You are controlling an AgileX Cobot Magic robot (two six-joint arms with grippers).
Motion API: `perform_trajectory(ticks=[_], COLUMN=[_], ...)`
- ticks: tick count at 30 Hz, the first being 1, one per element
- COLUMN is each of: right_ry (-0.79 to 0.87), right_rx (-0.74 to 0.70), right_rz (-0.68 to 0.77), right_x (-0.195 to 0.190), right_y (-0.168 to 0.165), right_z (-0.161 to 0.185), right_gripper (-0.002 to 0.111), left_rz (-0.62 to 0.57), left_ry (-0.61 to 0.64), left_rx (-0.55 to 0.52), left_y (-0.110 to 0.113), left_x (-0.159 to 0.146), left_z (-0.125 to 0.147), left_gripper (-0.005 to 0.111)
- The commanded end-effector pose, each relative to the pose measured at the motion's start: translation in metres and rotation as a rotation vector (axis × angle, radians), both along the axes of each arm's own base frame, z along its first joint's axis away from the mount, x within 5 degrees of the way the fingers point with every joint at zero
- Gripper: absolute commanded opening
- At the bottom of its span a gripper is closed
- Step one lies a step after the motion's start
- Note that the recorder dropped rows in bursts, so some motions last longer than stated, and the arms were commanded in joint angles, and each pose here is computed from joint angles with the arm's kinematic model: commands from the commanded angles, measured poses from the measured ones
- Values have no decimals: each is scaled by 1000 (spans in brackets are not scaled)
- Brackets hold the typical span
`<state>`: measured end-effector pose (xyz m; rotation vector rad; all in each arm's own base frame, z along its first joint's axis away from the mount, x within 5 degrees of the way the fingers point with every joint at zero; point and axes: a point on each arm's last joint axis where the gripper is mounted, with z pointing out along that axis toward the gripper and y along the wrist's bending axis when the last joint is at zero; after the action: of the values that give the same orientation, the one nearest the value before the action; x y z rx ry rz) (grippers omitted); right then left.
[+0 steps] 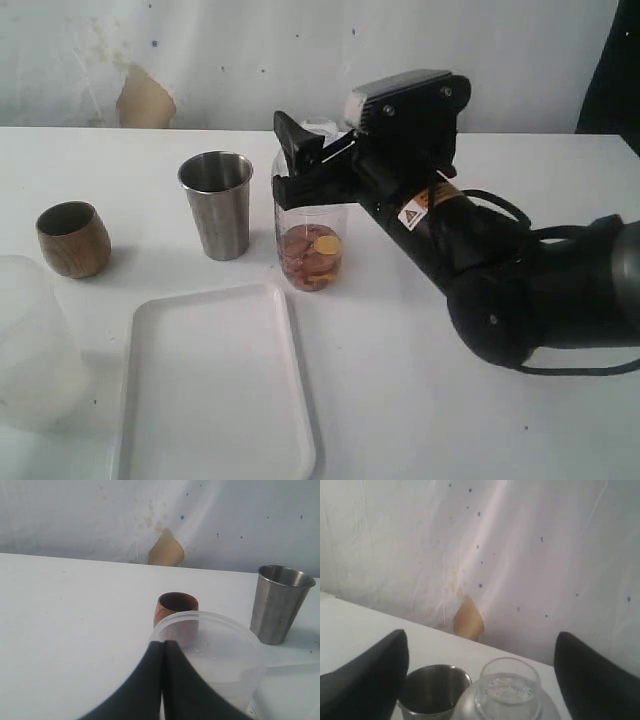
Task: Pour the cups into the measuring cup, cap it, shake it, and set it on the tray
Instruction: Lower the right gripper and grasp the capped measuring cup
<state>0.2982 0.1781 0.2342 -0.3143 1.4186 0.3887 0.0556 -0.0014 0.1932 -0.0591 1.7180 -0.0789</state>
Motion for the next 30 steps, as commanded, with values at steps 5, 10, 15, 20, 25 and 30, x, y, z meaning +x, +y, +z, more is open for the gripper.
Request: perform_trajectory(ticks=[5,10,15,20,25,30], right_ry=[-52,-56,-51,-45,-19,89], right_rx=[32,33,42,48,34,-50], right_rz=[-16,-41,-59,-114,-116,-85], right_x=[17,27,33,37,38,48], right_y=[10,13,15,11,12,22], right_z=[-24,-28,-31,-31,-33,-27], right_gripper=[74,67,66,53,3,0], left_rz=[-5,-5,-5,-5,-5,-5], left_ry=[-1,-1,-1,-1,-1,-1], left_rx=[8,8,8,8,8,8], left_y=[0,0,0,0,0,0], left_x=[0,0,0,0,0,0], left_z=[-1,-1,-1,-1,-1,-1], left_gripper=[0,0,0,0,0,0])
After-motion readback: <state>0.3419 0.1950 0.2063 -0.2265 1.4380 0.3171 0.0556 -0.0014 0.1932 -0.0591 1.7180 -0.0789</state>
